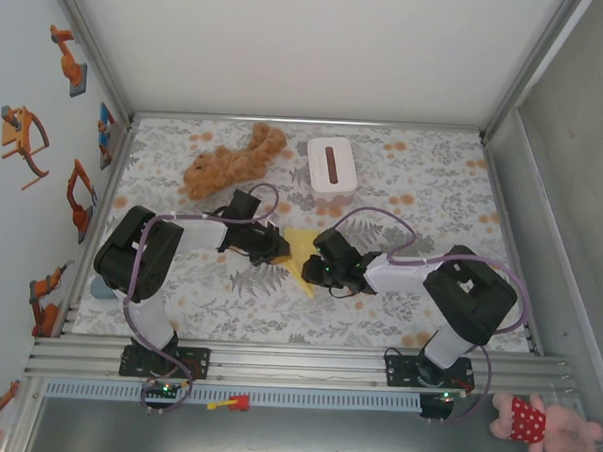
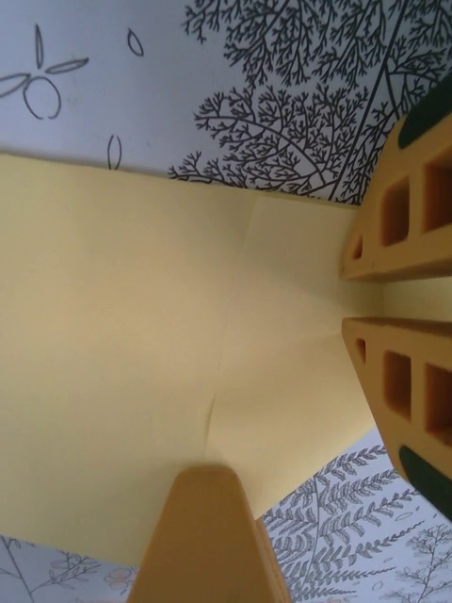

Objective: Fold a paper plane with a square sheet of paper (pick it up from the middle)
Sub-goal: Fourth fold the wing at the center of the table.

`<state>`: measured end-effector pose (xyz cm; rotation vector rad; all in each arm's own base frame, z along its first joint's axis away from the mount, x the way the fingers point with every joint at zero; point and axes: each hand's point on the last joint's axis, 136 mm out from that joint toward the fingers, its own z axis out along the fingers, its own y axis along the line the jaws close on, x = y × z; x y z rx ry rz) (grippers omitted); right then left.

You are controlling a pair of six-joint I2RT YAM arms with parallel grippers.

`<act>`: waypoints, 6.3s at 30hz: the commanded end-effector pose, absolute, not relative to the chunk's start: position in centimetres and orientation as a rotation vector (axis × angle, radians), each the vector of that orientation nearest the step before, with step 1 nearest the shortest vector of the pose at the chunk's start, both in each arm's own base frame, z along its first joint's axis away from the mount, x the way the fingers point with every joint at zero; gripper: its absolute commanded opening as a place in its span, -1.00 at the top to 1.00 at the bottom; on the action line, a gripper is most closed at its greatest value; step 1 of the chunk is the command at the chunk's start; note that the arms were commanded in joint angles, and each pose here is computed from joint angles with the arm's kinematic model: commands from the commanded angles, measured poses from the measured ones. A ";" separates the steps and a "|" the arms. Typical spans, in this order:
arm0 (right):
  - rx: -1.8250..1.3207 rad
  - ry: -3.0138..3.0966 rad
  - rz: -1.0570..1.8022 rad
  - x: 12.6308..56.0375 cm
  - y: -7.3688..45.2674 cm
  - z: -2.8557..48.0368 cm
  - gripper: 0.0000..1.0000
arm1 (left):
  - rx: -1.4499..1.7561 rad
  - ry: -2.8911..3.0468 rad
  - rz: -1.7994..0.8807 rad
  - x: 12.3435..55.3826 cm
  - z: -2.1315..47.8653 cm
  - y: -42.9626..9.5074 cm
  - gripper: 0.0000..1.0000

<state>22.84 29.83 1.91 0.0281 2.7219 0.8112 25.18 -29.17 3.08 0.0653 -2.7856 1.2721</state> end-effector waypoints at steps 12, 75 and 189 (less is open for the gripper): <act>-0.244 2.512 0.453 25.9 26.4 7.2 -0.04 | 0.326 -2.912 1.158 26.8 4.8 -27.0 0.95; -0.776 2.322 0.265 24.5 33.6 2.7 0.46 | 0.688 -2.875 0.994 26.9 5.7 -25.4 0.83; -0.082 2.606 1.332 23.4 31.4 -0.2 0.86 | 0.456 -2.871 1.373 27.6 7.0 -28.5 0.42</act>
